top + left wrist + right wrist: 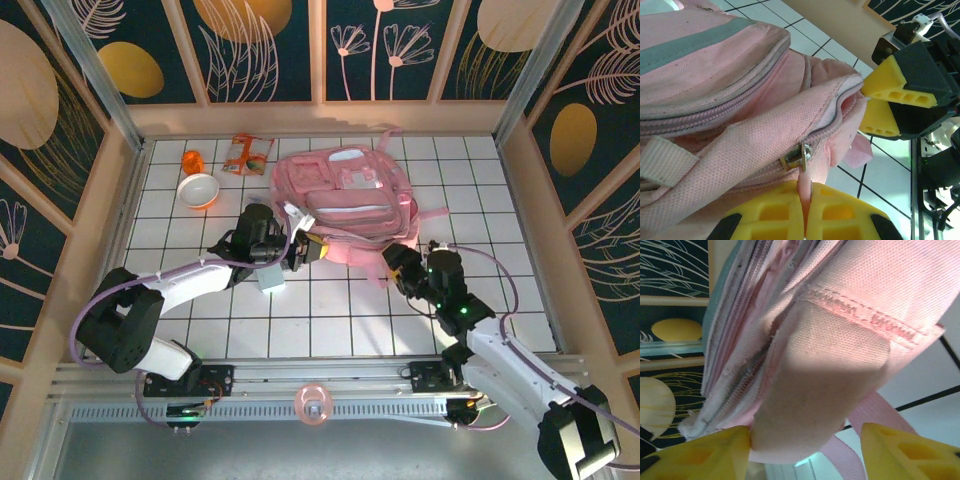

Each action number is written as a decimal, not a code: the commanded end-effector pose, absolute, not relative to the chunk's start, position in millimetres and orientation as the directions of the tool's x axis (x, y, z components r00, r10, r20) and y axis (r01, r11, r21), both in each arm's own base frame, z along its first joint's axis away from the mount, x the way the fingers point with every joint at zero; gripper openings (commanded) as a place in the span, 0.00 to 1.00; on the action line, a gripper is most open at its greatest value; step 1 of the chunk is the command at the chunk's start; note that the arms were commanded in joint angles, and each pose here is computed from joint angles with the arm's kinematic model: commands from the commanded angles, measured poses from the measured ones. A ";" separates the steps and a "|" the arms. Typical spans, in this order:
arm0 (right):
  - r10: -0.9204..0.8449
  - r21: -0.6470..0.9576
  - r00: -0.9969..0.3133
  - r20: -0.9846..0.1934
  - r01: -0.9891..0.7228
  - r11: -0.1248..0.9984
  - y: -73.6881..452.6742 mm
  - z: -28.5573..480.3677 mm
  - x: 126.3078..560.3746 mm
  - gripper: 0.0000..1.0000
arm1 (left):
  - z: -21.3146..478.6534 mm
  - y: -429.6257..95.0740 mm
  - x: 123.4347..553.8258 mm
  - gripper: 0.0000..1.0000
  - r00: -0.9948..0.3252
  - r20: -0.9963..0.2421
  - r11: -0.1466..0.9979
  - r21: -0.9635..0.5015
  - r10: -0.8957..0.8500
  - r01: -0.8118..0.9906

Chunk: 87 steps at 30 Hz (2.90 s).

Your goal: Pack the student bag

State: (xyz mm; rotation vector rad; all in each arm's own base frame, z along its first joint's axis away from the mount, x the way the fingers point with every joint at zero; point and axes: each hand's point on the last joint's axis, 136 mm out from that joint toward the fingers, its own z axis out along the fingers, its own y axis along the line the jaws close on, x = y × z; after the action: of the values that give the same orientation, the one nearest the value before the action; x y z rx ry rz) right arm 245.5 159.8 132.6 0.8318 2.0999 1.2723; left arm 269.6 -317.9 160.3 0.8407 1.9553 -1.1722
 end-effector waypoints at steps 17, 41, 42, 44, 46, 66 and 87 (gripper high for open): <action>0.674 0.934 -0.684 -0.278 -0.029 0.356 194.8 197.6 264.3 0.00 | 189.8 -343.7 251.1 0.00 -0.526 -0.823 0.272 -0.467 0.215 0.841; 0.300 0.776 -0.809 -0.506 -0.275 0.568 204.1 200.6 240.7 0.00 | 213.6 -316.3 268.9 0.83 -0.264 -0.907 0.419 -0.110 0.329 0.901; 0.275 0.763 -0.807 -0.523 -0.300 0.572 204.6 203.2 239.5 0.00 | 213.8 -308.6 270.8 0.83 -0.224 -0.913 0.422 -0.064 0.342 0.904; 0.237 0.746 -0.806 -0.542 -0.333 0.577 205.0 205.0 236.9 0.00 | 207.9 -301.0 269.6 0.85 -0.133 -0.907 0.399 0.041 0.401 0.916; 0.208 0.736 -0.808 -0.551 -0.353 0.578 204.9 205.5 235.2 0.00 | 196.9 -297.4 268.0 0.87 -0.055 -0.888 0.359 0.127 0.457 0.925; 0.129 0.706 -0.816 -0.564 -0.394 0.589 198.5 199.9 238.6 0.00 | 153.0 -332.2 281.9 0.40 0.149 -0.847 0.139 0.252 0.511 0.958; 0.295 0.478 -0.744 -0.599 -0.037 0.878 164.3 228.6 225.5 0.42 | 175.0 -336.2 281.3 0.00 0.013 -0.901 0.220 0.120 0.434 0.968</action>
State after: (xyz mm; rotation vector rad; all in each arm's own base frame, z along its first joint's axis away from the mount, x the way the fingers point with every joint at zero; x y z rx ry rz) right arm 222.9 179.5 241.0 0.0141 2.2950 0.7831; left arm 270.1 -329.3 140.3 1.4247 1.6518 -0.7135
